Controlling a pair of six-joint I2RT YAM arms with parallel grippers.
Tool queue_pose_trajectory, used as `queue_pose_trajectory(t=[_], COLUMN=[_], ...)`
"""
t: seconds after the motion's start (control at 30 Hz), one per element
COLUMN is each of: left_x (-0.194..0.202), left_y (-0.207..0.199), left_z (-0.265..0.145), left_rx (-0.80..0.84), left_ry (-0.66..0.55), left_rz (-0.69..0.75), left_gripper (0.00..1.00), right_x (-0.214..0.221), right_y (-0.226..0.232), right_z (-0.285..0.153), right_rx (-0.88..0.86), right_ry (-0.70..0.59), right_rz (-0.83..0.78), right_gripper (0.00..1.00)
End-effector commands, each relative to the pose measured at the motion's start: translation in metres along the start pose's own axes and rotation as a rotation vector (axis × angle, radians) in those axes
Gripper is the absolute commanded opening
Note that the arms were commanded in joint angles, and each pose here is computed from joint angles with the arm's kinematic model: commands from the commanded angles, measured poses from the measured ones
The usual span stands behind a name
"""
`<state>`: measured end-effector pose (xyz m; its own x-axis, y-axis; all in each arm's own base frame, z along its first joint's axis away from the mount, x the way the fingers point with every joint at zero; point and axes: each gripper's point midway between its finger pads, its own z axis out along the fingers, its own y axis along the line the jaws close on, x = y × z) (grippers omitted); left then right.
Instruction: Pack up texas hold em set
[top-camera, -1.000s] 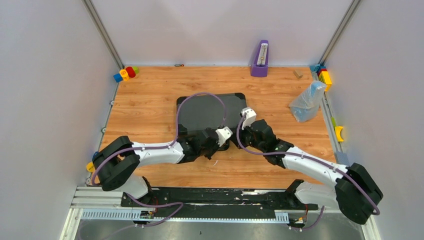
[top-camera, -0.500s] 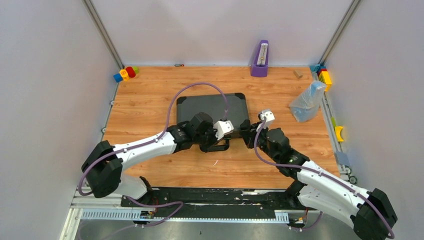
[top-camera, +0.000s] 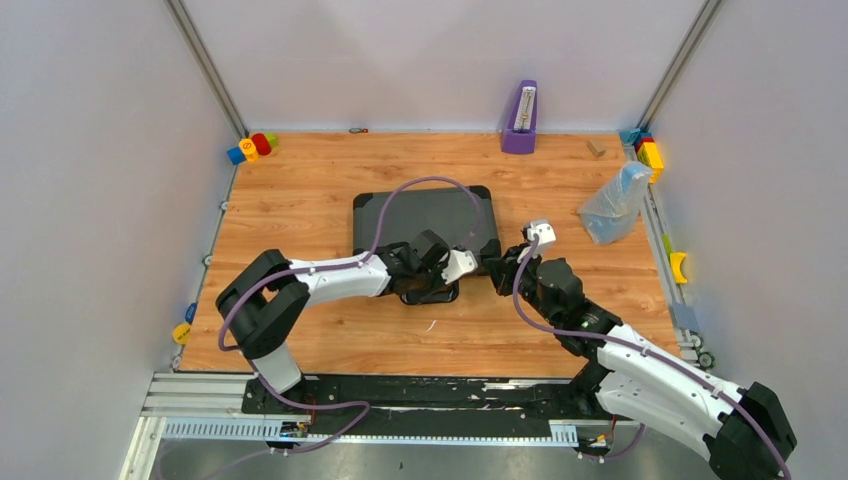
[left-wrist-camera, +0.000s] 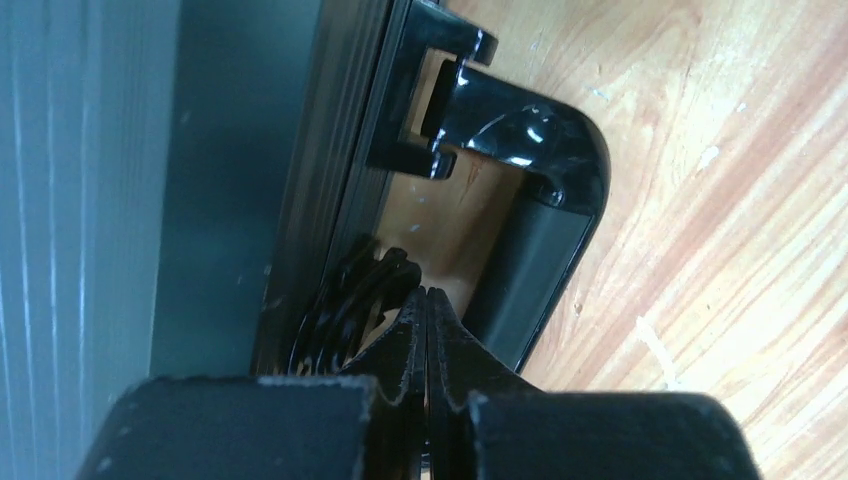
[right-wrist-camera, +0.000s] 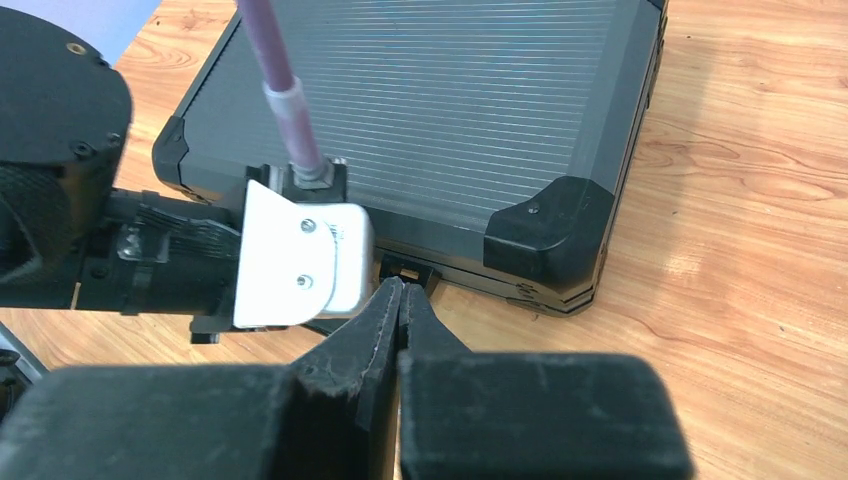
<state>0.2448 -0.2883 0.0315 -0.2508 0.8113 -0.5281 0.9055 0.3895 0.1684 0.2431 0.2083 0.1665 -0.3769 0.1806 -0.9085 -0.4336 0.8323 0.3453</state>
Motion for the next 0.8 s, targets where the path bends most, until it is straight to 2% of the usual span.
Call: queue_pose_trajectory(t=[0.0, 0.17, 0.3, 0.47, 0.77], left_x=[0.003, -0.018, -0.025, -0.015, 0.001], left_y=[0.013, 0.009, 0.014, 0.005, -0.008], left_z=[0.011, -0.005, -0.019, -0.008, 0.027], left_rx=[-0.06, -0.04, -0.065, -0.052, -0.086], left_ry=[0.06, -0.059, -0.106, -0.072, 0.072], left_rz=[0.031, 0.032, 0.055, 0.112, 0.205], left_gripper=[0.0, 0.0, 0.0, 0.0, 0.0], right_x=[-0.011, -0.01, -0.012, -0.013, -0.016], right_y=[0.004, 0.003, 0.003, 0.003, 0.0], right_z=[0.0, -0.001, -0.002, -0.004, -0.007], right_rx=[-0.011, -0.009, -0.009, -0.009, -0.001], right_ry=[-0.05, -0.049, -0.059, -0.068, -0.09], right_rz=[0.024, 0.024, 0.026, 0.029, 0.036], right_gripper=[0.0, 0.0, 0.0, 0.0, 0.0])
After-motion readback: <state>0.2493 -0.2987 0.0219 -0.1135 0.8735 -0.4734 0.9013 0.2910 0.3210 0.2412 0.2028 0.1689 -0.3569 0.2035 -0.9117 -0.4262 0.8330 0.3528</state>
